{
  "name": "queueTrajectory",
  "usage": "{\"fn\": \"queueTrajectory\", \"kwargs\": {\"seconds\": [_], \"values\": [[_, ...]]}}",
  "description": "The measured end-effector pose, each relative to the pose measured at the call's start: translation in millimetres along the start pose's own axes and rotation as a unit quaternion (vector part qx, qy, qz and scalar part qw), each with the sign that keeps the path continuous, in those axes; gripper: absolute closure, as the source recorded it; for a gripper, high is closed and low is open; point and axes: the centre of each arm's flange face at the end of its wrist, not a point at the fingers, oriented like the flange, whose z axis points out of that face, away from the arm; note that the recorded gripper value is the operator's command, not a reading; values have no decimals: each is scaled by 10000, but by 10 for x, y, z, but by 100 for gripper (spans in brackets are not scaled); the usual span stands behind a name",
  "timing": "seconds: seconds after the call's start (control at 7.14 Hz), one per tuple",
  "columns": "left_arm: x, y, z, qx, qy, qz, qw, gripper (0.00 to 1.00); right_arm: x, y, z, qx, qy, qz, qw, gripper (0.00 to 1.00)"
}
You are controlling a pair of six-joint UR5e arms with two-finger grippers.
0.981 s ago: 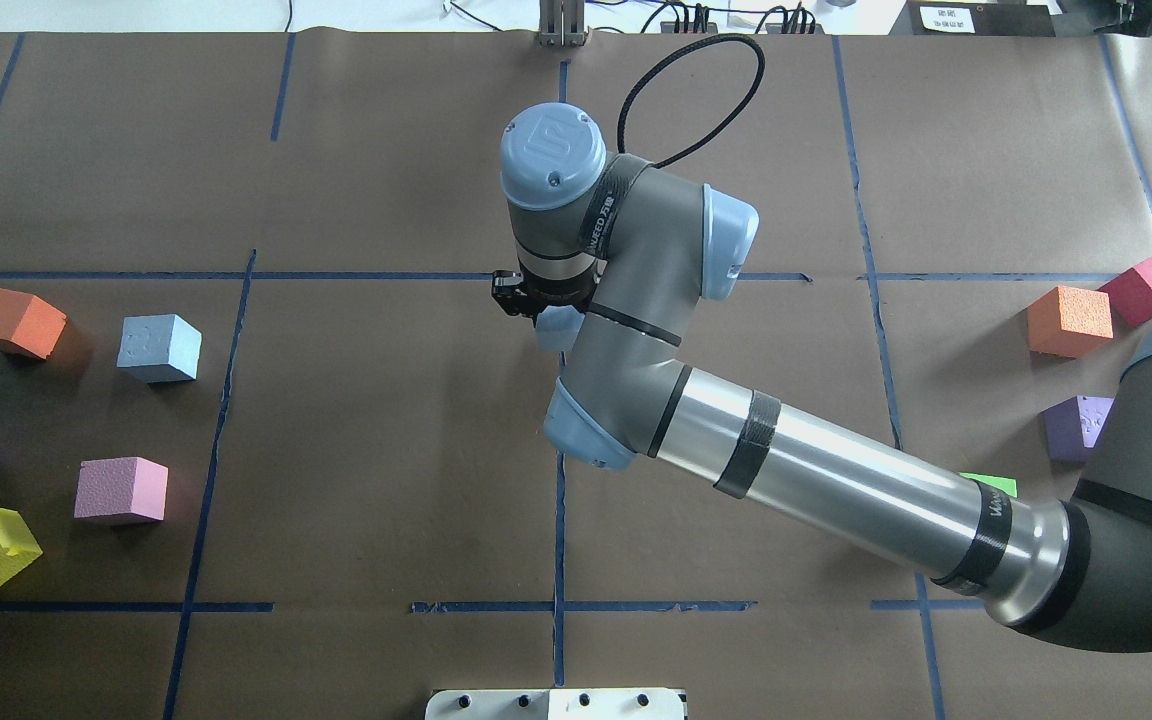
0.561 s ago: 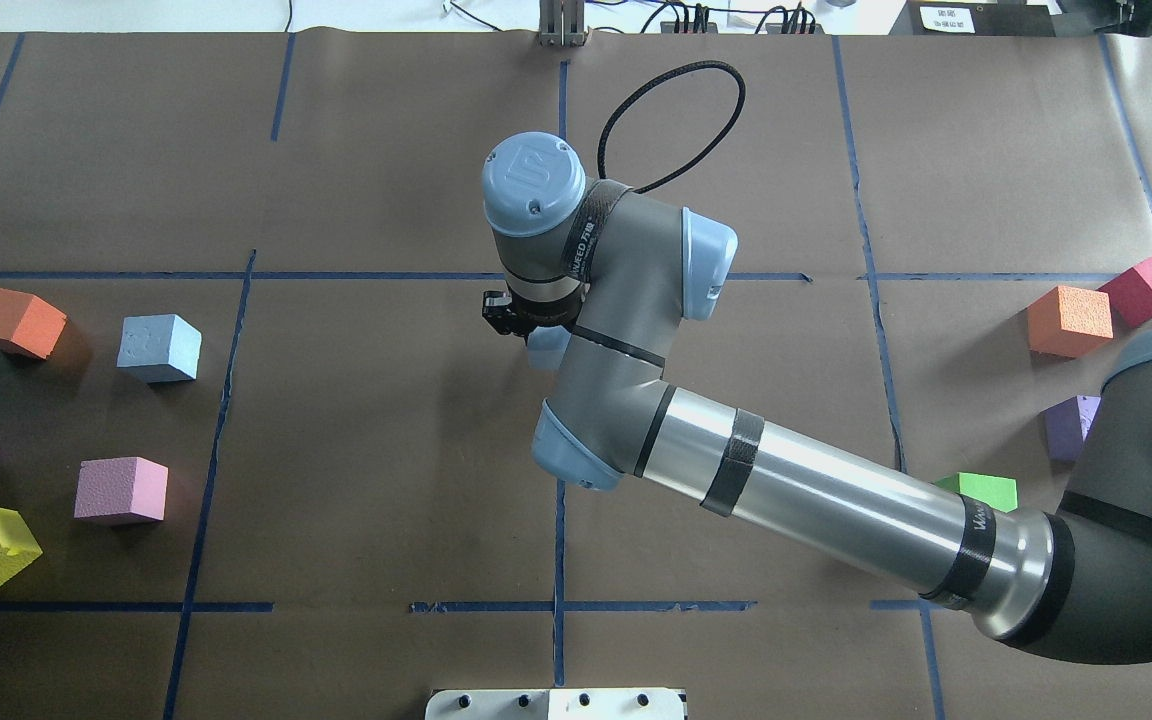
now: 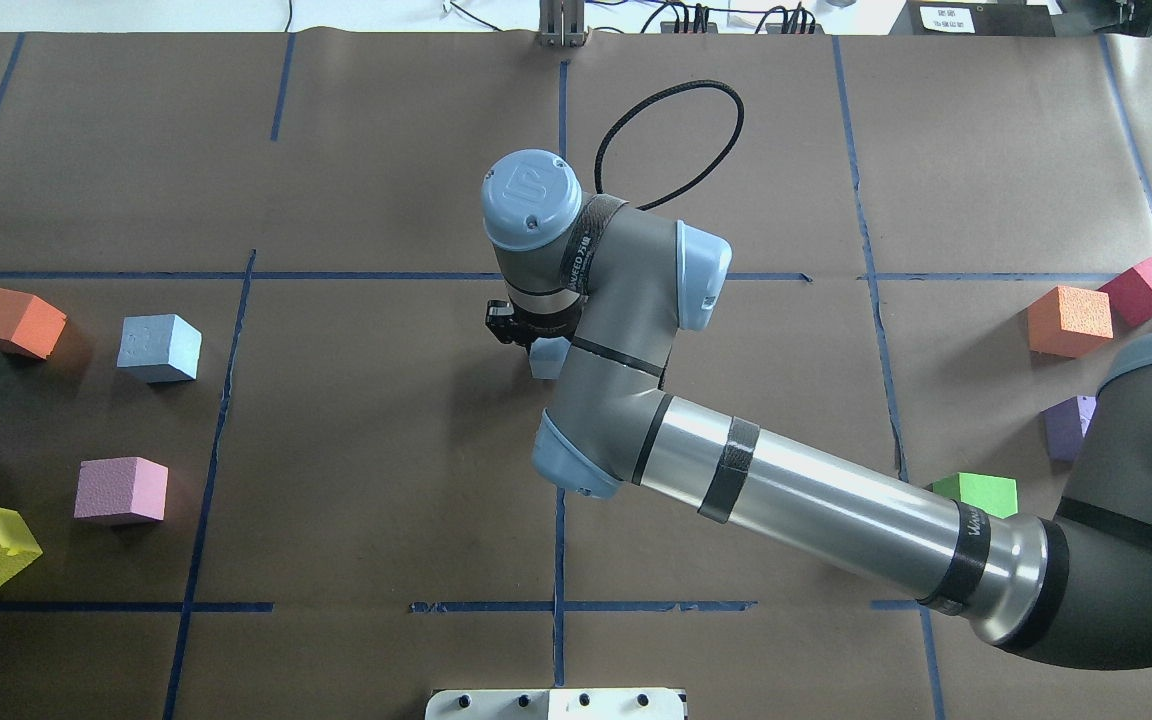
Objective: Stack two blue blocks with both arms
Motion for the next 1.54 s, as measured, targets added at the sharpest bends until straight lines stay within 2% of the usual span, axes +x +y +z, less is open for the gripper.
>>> {"fn": "queueTrajectory", "kwargs": {"seconds": [0.28, 0.56, 0.7, 1.12, 1.4, 1.54], "values": [[0, 0, 0, 0, 0, 0, 10000, 0, 1, -6, -18, 11, -20, -27, 10000, 1], [-2, 0, 2, -2, 0, -2, 10000, 0, -2, -41, -186, 73, -139, -34, 9999, 1], [-2, 0, 2, -2, 0, -2, 10000, 0, 15, -62, -431, 112, -236, -9, 9997, 1], [25, -26, -25, 30, 3, 25, 10000, 0, 234, 120, -1648, 187, -391, 138, 9990, 1], [275, -78, -244, 252, -14, 264, 9993, 0, 790, 113, -2342, 272, -503, 142, 9983, 1], [488, -75, -418, 418, -13, 342, 9985, 0, 1247, 19, -2533, 317, -507, -31, 9982, 0]]}}
